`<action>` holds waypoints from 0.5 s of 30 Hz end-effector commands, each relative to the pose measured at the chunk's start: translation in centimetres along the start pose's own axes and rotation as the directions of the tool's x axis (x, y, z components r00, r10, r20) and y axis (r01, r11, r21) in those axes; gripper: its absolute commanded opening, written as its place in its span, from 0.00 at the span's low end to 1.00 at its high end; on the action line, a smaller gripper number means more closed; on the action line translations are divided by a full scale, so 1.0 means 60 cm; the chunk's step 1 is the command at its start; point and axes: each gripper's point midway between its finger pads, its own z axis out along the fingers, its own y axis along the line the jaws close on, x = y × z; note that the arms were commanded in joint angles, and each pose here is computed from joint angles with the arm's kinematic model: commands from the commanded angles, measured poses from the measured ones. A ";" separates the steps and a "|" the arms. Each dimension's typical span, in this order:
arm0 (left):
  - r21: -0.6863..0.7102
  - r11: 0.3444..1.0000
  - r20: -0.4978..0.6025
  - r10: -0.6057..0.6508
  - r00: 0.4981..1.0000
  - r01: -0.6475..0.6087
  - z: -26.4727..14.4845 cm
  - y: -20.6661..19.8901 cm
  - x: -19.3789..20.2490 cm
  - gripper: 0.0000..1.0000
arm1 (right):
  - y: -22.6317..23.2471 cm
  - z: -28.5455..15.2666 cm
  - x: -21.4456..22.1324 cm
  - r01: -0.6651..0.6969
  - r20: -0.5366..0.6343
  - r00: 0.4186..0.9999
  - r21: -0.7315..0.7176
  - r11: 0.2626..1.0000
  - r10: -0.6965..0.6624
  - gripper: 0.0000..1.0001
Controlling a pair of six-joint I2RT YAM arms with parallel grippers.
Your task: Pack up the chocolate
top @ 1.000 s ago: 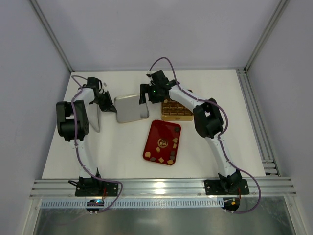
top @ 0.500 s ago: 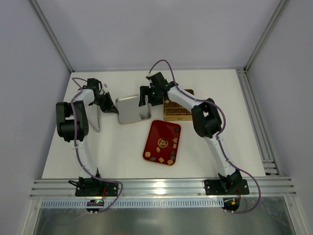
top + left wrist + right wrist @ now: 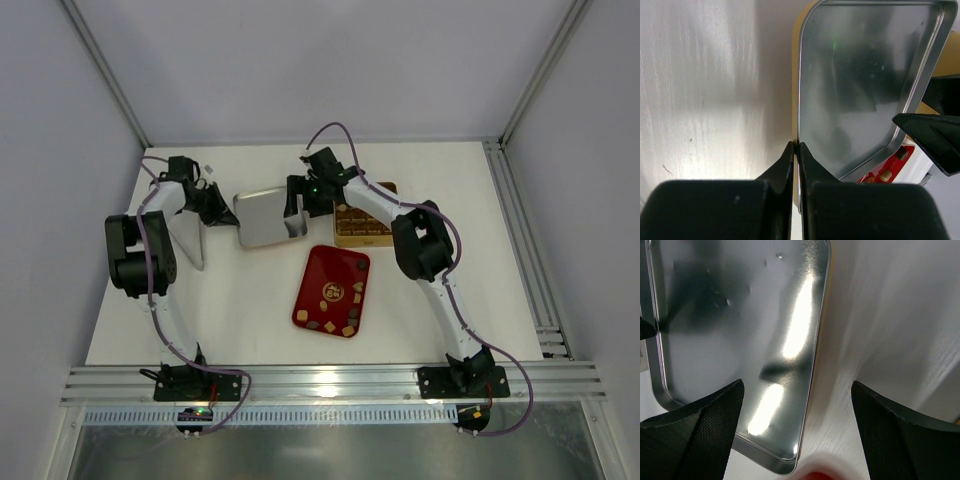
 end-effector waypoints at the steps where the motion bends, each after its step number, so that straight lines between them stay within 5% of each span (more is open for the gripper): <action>1: 0.069 0.998 0.037 0.003 0.999 -0.006 -0.032 -0.032 -0.009 0.00 | 0.023 -0.006 -0.019 -0.012 0.024 1.000 -0.038 0.999 0.013 0.87; 15: 0.137 0.991 0.057 -0.005 0.998 -0.002 -0.049 -0.050 -0.009 0.00 | 0.087 -0.030 -0.028 -0.068 0.014 0.997 -0.217 0.974 0.072 0.87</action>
